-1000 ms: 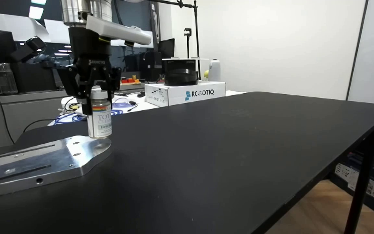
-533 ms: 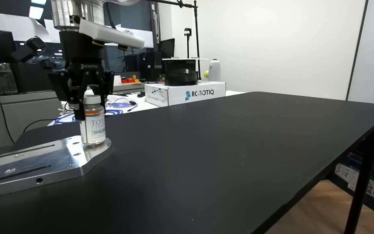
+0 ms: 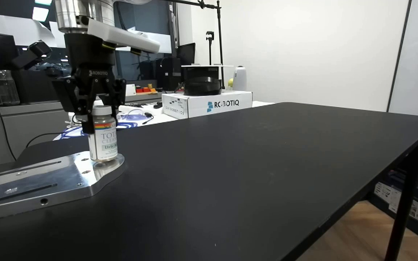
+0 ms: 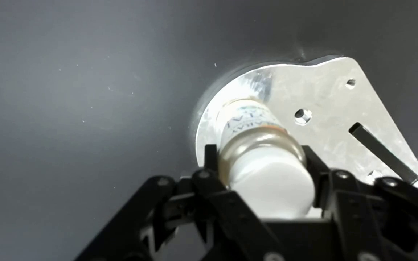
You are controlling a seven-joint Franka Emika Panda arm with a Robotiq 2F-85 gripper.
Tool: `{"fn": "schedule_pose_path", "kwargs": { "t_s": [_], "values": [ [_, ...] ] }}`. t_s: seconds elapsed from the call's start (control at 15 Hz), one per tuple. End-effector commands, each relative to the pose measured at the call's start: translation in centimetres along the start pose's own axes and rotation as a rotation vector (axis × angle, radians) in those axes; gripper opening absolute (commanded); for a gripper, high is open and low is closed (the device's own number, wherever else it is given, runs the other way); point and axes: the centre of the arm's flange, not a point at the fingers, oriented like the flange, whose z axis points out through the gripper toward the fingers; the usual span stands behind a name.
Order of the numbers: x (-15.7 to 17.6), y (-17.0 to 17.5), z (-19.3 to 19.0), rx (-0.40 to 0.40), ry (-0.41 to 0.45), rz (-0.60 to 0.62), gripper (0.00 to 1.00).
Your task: Put the bottle on the metal thing
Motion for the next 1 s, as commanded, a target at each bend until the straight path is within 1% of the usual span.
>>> {"fn": "schedule_pose_path", "kwargs": {
  "t_s": [0.0, 0.4, 0.6, 0.93],
  "values": [
    [3.99, -0.14, -0.20, 0.007, -0.027, -0.006, 0.31],
    [3.53, 0.02, -0.44, -0.021, -0.094, -0.013, 0.31],
    [3.50, 0.06, -0.49, -0.031, -0.097, -0.009, 0.31],
    [3.72, 0.16, -0.41, -0.042, -0.071, -0.007, 0.31]
  ]
}}
